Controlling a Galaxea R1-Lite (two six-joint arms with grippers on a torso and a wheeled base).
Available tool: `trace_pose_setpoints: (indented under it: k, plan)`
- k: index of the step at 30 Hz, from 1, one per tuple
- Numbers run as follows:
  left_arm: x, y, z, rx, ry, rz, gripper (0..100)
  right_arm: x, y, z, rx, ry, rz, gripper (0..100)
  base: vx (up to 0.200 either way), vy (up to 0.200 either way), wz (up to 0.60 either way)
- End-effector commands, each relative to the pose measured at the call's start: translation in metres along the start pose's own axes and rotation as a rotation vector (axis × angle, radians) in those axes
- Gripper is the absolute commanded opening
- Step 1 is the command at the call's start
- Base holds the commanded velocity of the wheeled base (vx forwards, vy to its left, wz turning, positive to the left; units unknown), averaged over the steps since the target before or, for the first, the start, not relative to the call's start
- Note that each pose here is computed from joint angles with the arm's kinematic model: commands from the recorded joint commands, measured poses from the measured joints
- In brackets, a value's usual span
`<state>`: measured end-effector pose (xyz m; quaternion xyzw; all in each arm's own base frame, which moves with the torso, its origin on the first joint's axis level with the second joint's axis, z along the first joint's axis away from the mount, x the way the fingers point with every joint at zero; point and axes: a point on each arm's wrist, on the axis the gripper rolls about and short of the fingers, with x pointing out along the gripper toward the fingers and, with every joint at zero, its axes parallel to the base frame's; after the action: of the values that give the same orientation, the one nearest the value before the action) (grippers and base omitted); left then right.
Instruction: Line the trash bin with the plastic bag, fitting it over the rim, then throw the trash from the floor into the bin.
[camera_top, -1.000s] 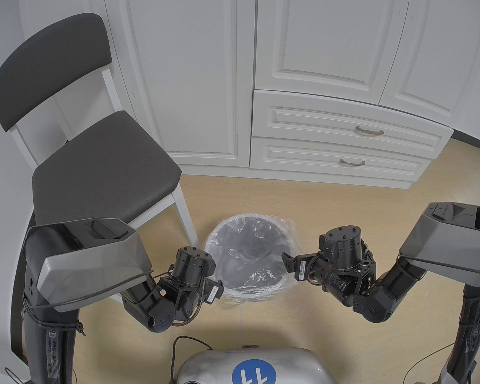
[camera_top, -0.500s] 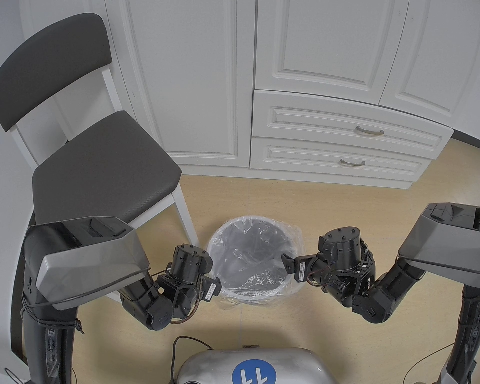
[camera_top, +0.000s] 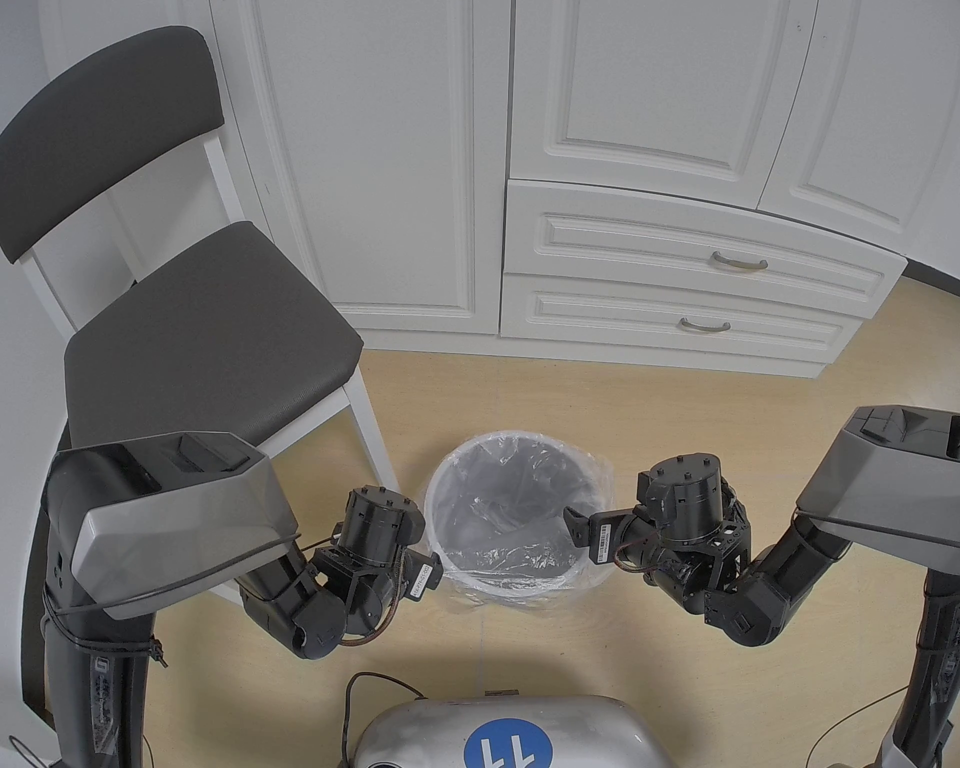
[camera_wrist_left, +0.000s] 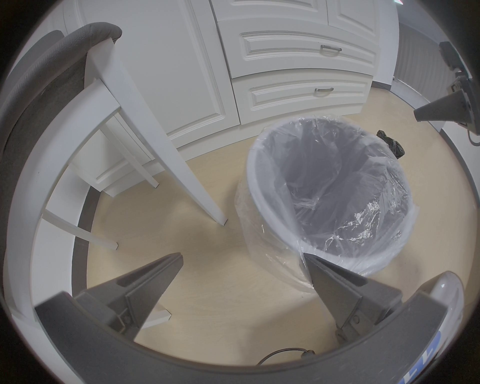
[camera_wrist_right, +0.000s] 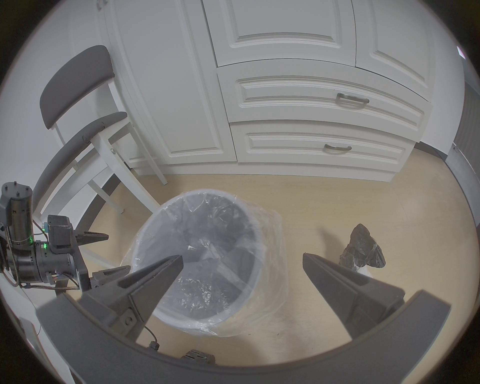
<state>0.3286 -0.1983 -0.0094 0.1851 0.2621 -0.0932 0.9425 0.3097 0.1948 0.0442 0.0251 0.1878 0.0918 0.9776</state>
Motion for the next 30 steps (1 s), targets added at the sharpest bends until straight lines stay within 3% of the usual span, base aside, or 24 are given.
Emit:
trace_pose_setpoints:
  k: [1,20,30]
  plan:
    - [0.004,0.001,-0.001,-0.003,0.003,0.003,100,0.0,0.0,0.0,0.0,0.001,0.0,100,0.0,0.0,0.0]
    - [0.054,0.019,-0.014,-0.091,0.013,0.026,100,0.001,0.0,-0.003,-0.003,0.008,-0.001,100,0.0,0.0,0.0]
    - [0.051,0.02,-0.009,-0.122,-0.015,0.004,100,0.001,0.003,-0.004,-0.001,0.007,0.008,100,0.0,0.0,0.0]
